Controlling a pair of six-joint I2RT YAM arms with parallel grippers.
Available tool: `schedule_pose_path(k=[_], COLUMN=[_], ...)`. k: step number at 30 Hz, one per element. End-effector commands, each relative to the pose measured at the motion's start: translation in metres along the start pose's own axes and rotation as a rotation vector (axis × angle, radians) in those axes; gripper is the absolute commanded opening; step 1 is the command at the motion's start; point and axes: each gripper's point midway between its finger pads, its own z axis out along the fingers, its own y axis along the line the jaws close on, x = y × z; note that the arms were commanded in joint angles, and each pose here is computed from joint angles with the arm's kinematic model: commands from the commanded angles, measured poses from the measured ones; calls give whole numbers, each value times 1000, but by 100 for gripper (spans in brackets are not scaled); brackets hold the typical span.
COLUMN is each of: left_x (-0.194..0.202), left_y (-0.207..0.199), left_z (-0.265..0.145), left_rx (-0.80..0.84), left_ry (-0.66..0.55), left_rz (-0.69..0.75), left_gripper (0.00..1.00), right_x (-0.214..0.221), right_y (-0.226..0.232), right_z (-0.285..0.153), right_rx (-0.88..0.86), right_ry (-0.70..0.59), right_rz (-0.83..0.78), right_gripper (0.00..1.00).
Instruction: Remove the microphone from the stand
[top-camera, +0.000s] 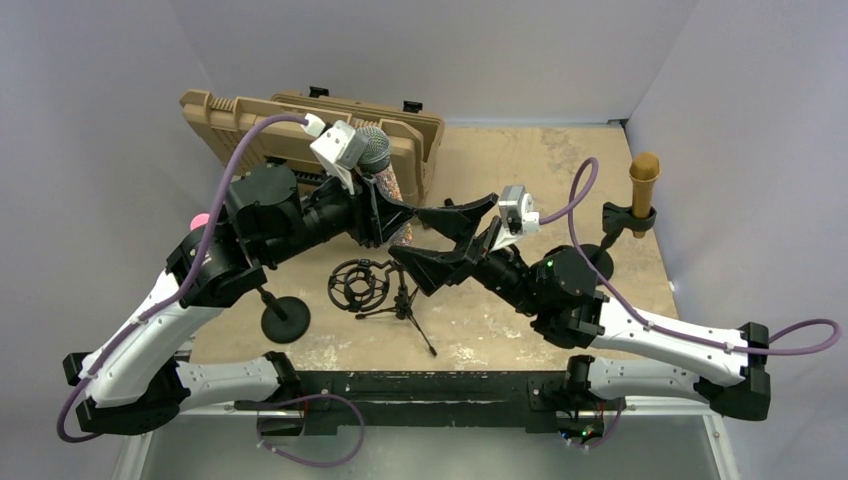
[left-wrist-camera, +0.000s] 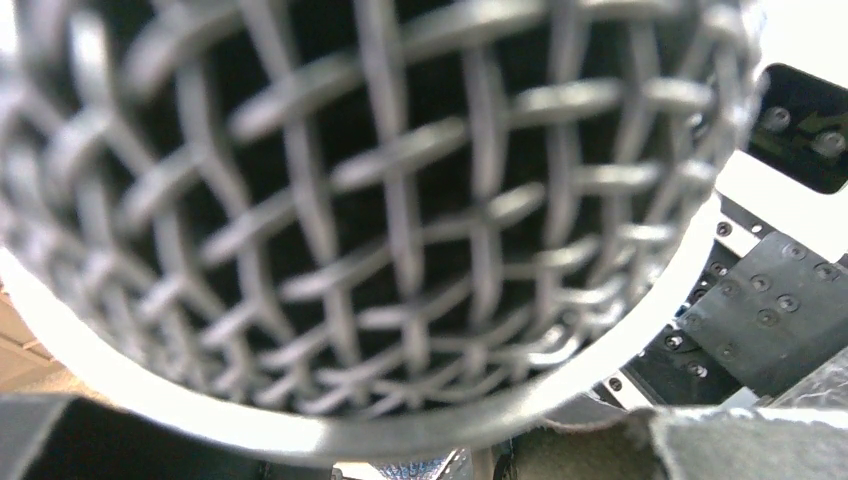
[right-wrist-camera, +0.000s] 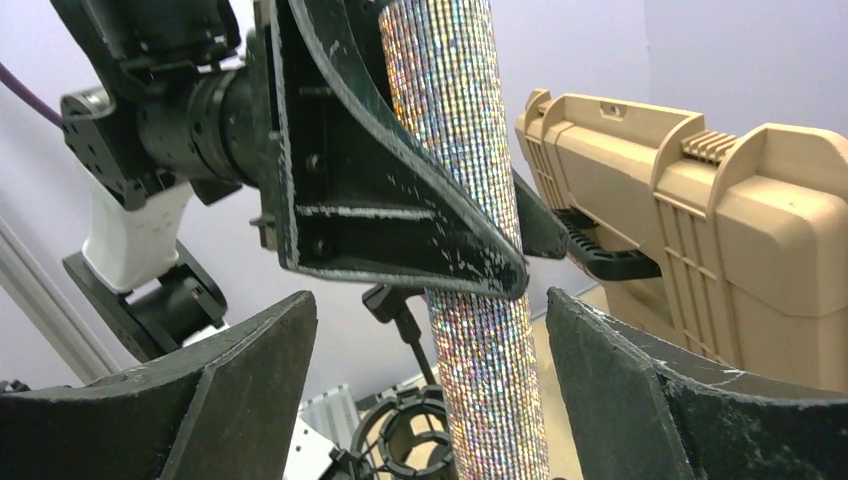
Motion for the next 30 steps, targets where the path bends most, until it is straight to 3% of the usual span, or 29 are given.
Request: schedule_pose_path(k=[1, 7, 13, 16, 17, 18, 22, 23, 26, 30], left_x=[-36, -32, -35, -37, -37, -37, -42, -44, -49, -53], left_y=[-13, -23, -25, -27, -26, -23, -5, -2, 8, 24], left_z=[-14, -11, -10, -8, -7, -7, -13, -16, -24, -36], left_rx=[56, 113, 123, 134, 129, 114, 19, 6, -40, -124], left_ry=[-106, -79, -78, -78, -79, -80, -123, -139, -185, -212], left_rz=[-51, -60, -58, -46, -45, -45, -49, -41, -17, 24], left_gripper=[0, 0, 0, 0, 0, 7, 68, 78, 99, 100], right_x=[-2, 7, -3, -9, -11, -11, -11, -13, -20, -18], right_y=[4, 1, -9, -15, -17, -21, -40, -45, -68, -121], right_z=[-1, 10, 10, 10, 10, 10, 11, 9, -1, -12], right_rx=[-45, -36, 25, 58, 71, 95, 206, 237, 364, 610], right_ry=[-18, -9, -50, -70, -80, -84, -104, -117, -164, -165], right_rz=[-42, -60, -67, -81, -82, -79, -37, -24, -2, 15], right_gripper=[82, 69, 48, 29, 12, 0, 0, 0, 0, 0])
